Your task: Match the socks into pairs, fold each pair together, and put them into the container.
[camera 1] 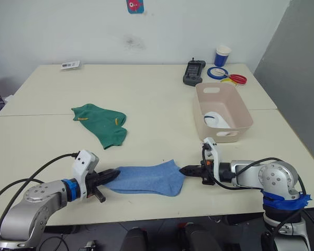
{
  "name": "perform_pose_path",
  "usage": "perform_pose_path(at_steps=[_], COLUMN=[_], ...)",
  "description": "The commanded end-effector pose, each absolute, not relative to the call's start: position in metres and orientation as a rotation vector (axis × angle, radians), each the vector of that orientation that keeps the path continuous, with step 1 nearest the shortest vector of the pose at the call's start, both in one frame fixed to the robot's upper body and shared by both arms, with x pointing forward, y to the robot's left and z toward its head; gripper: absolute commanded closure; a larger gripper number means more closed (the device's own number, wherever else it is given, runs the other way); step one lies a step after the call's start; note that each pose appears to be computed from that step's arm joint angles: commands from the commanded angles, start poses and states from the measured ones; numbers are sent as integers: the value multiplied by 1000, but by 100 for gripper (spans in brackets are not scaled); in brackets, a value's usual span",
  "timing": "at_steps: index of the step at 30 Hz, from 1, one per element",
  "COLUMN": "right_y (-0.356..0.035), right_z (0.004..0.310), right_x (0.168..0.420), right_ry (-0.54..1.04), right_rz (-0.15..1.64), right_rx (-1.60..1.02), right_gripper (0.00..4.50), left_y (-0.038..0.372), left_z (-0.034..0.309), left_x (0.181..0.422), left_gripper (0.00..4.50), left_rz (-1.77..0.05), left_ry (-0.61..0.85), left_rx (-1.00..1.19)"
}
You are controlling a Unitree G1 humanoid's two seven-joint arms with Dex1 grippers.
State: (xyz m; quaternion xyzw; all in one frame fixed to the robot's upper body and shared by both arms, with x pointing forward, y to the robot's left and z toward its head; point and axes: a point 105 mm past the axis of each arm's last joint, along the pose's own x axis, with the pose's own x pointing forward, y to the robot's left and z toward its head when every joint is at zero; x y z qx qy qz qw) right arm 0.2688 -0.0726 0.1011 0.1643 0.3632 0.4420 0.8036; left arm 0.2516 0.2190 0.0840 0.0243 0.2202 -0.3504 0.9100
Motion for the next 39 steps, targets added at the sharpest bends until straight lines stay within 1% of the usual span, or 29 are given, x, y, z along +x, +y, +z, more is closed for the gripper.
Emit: perform_pose_path(at_steps=[1, 5, 7, 10, 12, 13, 15, 17, 21, 23, 25, 27, 29, 31, 34, 39], right_y=[-76, -81, -80, -66, -53, -48, -39, -31, -11, -2, 1, 2, -3, -8, -24, -45], right_z=[114, 126, 141, 162, 165, 162, 152, 140, 123, 111, 102, 88, 73, 66, 60, 51], right_x=[273, 277, 280, 276, 272, 271, 271, 270, 270, 269, 268, 267, 267, 266, 263, 262], right_ry=[710, 658, 574, 403, 288, 253, 193, 165, 140, 166, 182, 231, 279, 291, 329, 370], right_rz=[956, 968, 1010, 1139, 1224, 1257, 1317, 1381, 1476, 1526, 1560, 1567, 1563, 1564, 1538, 1504], right_rx=[339, 320, 252, 71, -71, -129, -233, -294, -348, -346, -360, -352, -371, -375, -369, -375], right_gripper=[271, 136, 136, 136, 136, 134, 176, 228, 376, 448, 448, 448, 448, 448, 448, 448], left_y=[226, 240, 249, 255, 246, 240, 222, 204, 188, 187, 188, 192, 202, 214, 236, 255], left_z=[93, 104, 115, 133, 141, 143, 144, 141, 129, 116, 109, 97, 85, 77, 69, 61], left_x=[253, 254, 258, 265, 263, 264, 259, 250, 245, 246, 247, 247, 249, 250, 248, 247], left_gripper=[322, 201, 201, 201, 201, 218, 259, 317, 449, 450, 450, 450, 450, 450, 450, 450], left_rz=[-725, -710, -702, -715, -774, -794, -872, -965, -1052, -1069, -1077, -1064, -1026, -986, -901, -817], left_ry=[434, 440, 415, 362, 338, 328, 312, 311, 322, 344, 358, 385, 419, 449, 494, 549], left_rx=[77, 44, 47, 50, 60, 77, 113, 169, 269, 315, 350, 379, 397, 410, 345, 258])
